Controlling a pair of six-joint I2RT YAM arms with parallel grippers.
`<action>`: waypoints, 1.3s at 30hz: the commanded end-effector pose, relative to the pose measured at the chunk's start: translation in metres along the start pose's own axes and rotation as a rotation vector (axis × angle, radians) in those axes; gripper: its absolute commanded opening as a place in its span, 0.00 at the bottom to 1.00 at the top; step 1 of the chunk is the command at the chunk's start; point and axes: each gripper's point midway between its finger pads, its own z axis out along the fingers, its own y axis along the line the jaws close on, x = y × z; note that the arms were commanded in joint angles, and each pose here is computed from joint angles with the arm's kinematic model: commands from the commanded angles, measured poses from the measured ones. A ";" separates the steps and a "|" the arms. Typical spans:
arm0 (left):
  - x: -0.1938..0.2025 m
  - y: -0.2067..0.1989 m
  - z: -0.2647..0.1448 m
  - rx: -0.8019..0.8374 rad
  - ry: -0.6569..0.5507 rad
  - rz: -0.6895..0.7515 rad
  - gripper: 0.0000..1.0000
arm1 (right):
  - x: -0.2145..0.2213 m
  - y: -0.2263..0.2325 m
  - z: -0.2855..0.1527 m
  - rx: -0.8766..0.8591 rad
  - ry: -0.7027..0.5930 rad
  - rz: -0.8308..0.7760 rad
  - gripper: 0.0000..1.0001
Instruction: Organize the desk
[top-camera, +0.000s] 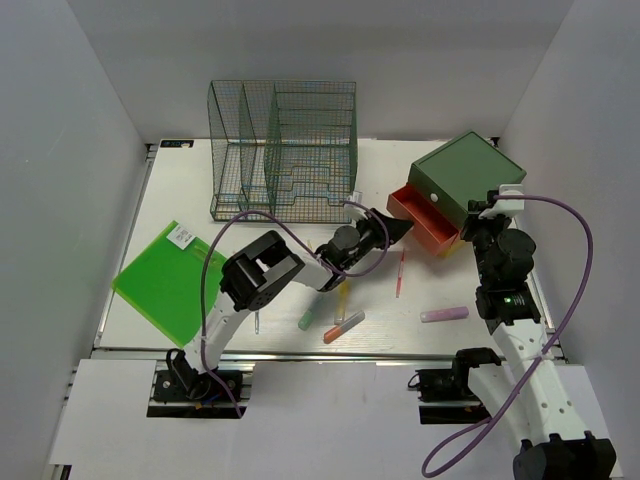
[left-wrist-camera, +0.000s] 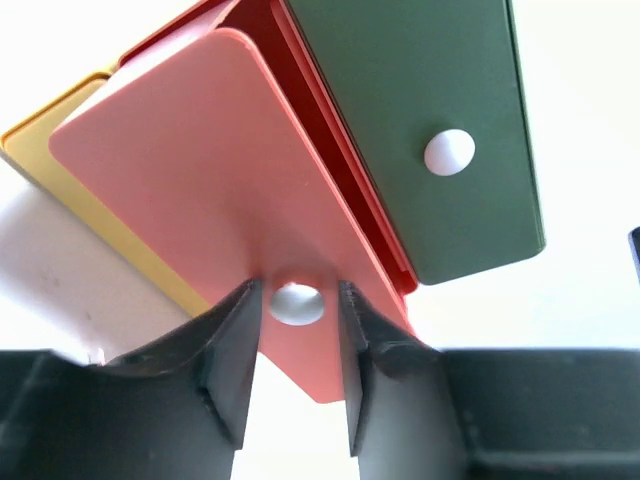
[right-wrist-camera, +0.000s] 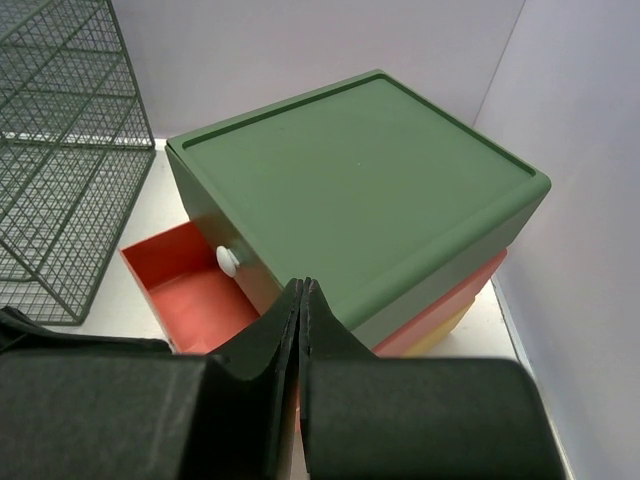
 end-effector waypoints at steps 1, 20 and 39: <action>-0.016 -0.034 -0.003 0.040 -0.026 0.008 0.49 | -0.007 0.001 0.002 -0.014 -0.039 -0.008 0.00; -0.033 -0.061 -0.084 -0.271 0.123 0.210 0.53 | 0.018 0.066 -0.013 -0.436 0.052 -0.073 0.61; -0.154 -0.084 -0.336 -0.567 0.146 0.824 0.73 | 0.108 0.171 -0.091 -0.997 0.769 -0.201 0.22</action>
